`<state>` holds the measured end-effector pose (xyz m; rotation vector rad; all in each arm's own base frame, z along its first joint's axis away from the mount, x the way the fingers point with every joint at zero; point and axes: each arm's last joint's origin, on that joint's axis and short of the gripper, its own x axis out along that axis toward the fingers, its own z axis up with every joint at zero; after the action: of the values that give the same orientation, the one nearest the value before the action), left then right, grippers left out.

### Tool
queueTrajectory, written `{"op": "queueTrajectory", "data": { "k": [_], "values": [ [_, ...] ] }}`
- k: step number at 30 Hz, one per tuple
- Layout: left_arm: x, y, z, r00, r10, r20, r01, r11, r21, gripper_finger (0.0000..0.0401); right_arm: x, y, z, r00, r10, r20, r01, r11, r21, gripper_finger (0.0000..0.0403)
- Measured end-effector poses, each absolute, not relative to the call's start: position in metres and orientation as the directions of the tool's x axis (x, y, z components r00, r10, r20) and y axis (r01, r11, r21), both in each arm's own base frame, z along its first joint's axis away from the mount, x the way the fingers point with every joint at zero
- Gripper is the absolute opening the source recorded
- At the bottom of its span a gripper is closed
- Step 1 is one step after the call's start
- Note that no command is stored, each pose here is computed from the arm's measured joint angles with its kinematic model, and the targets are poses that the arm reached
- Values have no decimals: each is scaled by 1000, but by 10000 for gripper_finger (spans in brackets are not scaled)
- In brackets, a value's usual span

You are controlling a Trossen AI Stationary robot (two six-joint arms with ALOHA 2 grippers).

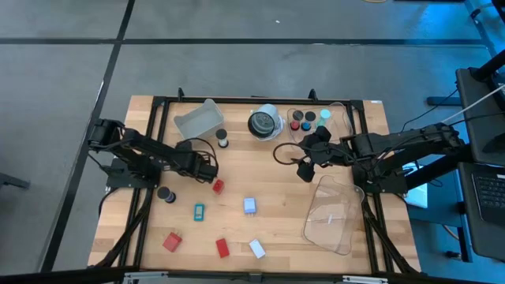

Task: Pick & Place Office items
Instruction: Put the top red charger adapter into the gray bin

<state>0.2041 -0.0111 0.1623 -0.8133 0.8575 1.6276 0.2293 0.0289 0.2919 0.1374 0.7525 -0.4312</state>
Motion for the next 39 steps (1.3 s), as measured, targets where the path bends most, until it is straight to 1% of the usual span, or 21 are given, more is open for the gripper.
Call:
{"op": "queueTrajectory", "data": {
  "k": [3, 6, 8, 10, 12, 13, 15, 18, 22, 26, 31, 35, 39],
  "values": [
    [216, -19, 186, -162, 497, -852, -987, -82, 140, 206, 229, 29, 292, 647, -330, -687, 425, 904, -34, 311],
    [230, -26, 214, -81, 546, -834, -991, 44, 125, 207, 229, 29, 292, 647, -330, -687, 424, 905, -35, 311],
    [238, -26, 235, -31, 596, -803, -987, 107, 118, 208, 229, 29, 292, 647, -330, -687, 420, 907, -40, 311],
    [242, -19, 256, -27, 655, -756, -984, 116, 136, 209, 229, 29, 292, 647, -331, -687, 412, 910, -50, 311],
    [242, -7, 273, -50, 704, -708, -981, 97, 166, 209, 229, 29, 292, 646, -337, -685, 413, 909, -57, 311],
    [242, 1, 279, -72, 719, -691, -977, 87, 193, 209, 229, 29, 292, 646, -337, -685, 413, 909, -57, 311],
    [241, 19, 285, -129, 705, -697, -971, 52, 232, 210, 229, 29, 292, 646, -337, -685, 415, 908, -55, 311],
    [238, 54, 281, -213, 637, -741, -960, 4, 279, 210, 229, 29, 292, 646, -337, -685, 416, 908, -54, 311],
    [235, 94, 264, -242, 574, -782, -955, 0, 295, 211, 229, 29, 292, 646, -337, -685, 428, 903, -40, 311],
    [230, 122, 242, -215, 538, -815, -966, 7, 260, 211, 229, 29, 292, 646, -337, -685, 430, 902, -38, 311],
    [222, 141, 213, -159, 503, -849, -968, 88, 233, 211, 229, 29, 292, 643, -338, -688, 427, 903, -45, 311],
    [214, 156, 199, -143, 517, -844, -968, 106, 229, 211, 229, 29, 292, 643, -338, -687, 410, 910, -64, 311],
    [206, 168, 184, -83, 507, -858, -976, 133, 173, 212, 229, 28, 292, 639, -368, -675, 428, 900, -86, 311]
  ]
}}
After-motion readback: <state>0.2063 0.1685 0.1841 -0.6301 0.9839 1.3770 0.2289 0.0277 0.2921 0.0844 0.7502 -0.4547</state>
